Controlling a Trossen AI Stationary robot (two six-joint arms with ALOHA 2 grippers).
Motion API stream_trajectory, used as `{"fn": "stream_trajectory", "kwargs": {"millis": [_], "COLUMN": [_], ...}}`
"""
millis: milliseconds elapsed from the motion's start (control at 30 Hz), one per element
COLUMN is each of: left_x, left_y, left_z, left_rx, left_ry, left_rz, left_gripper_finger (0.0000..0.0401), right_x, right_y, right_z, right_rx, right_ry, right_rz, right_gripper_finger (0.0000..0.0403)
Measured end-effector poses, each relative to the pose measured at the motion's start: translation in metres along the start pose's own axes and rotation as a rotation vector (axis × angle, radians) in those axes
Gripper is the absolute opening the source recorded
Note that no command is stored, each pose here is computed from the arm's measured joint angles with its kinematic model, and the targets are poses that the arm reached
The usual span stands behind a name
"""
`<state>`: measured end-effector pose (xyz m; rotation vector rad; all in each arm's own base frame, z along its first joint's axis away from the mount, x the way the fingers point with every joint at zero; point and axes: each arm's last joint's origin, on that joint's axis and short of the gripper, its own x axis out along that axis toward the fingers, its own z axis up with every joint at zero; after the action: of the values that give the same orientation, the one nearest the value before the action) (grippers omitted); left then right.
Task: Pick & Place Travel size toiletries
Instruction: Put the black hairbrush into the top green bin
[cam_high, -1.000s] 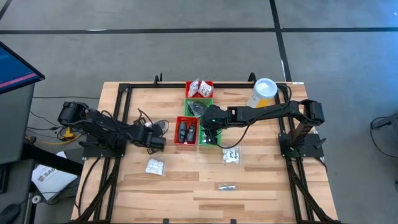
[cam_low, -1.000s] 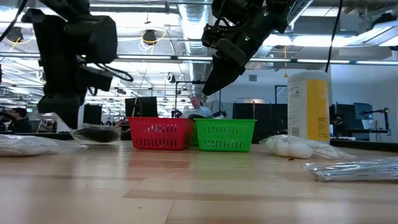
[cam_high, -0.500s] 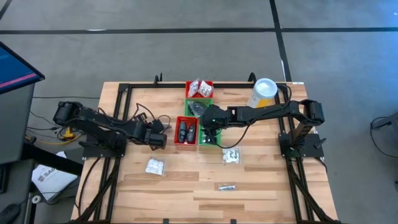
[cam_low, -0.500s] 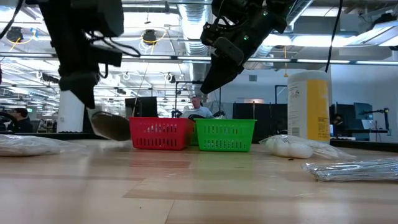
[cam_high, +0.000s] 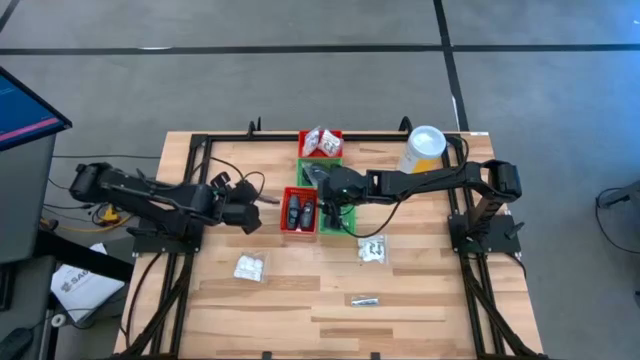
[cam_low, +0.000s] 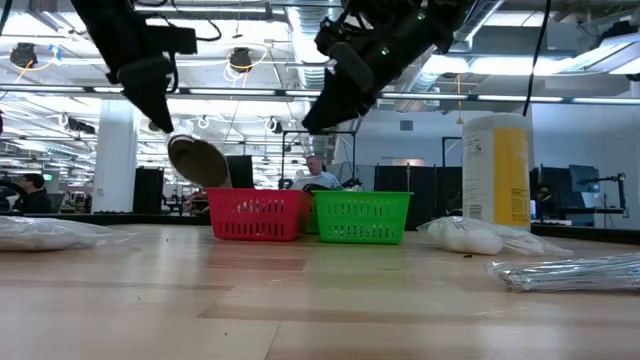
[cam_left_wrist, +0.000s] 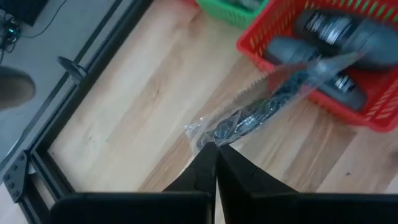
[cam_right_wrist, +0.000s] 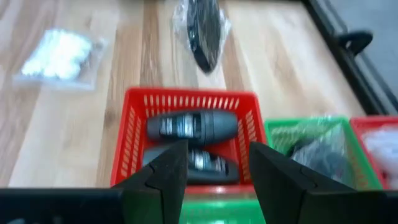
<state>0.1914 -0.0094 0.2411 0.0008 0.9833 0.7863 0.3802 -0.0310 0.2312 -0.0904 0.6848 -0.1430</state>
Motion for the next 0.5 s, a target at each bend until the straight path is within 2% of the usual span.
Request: {"fn": "stream_trajectory", "kwargs": {"millis": [233,500], "left_x": [-0.014,-0.021], "left_y": [0.004,0.0], "left_z": [0.016,0.032], "left_rx": [-0.02,-0.04], "left_ry": [-0.067,-0.166], "left_rz": [-0.013,-0.064], "left_gripper_finger": [0.0,0.0], "right_x": [-0.001,-0.001], "right_y": [-0.001,-0.001], "right_z": [0.011,0.015], "right_rx": [0.005,0.01], "right_ry": [-0.112,-0.158], "right_rz": [-0.009,-0.012], "right_gripper_finger": [0.0159,0.0159]}}
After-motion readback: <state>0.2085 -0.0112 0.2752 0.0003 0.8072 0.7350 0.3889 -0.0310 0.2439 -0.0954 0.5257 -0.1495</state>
